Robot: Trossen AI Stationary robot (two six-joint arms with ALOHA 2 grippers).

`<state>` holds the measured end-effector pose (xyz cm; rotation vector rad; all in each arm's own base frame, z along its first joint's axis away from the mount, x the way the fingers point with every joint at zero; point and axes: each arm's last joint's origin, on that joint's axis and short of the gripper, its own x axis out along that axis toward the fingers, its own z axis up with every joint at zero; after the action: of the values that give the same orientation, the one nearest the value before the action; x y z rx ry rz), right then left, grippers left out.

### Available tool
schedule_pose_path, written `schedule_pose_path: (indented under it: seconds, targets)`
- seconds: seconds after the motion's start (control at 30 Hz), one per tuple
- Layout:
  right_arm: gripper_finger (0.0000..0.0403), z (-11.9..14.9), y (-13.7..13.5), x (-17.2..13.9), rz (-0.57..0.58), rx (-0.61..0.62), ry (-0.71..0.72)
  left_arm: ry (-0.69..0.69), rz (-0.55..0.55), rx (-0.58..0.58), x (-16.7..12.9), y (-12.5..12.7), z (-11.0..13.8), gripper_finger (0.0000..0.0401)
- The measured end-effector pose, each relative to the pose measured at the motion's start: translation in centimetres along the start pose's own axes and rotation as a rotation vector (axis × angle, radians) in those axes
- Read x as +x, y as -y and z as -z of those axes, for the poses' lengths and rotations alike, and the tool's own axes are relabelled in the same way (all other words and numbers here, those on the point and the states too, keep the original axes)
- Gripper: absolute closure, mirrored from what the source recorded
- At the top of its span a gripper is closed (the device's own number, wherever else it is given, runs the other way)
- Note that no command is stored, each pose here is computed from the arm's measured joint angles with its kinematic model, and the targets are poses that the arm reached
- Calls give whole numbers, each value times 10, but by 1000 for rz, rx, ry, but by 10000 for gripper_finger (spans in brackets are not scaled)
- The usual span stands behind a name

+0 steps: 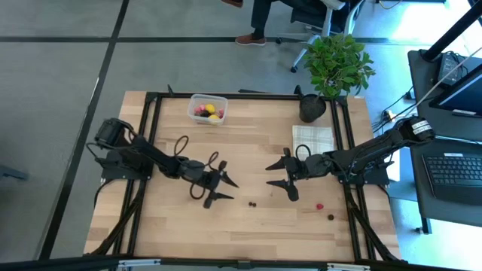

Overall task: Pick and placing Produce into tupperware
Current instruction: Put the left blueberry into the transparent bin

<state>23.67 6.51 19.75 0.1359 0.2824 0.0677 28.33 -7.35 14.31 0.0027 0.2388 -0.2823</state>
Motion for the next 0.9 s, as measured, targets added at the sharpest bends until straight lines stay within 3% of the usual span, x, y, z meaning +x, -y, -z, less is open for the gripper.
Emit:
schedule_pose_path:
  seconds: [0.4,0.9]
  targets:
    - [151,1,0,0,3,-7,-15,-57,49,78,55,3,22,201]
    - [151,2,0,0,3,-4,-17,-68,18,34,84,1,55,248]
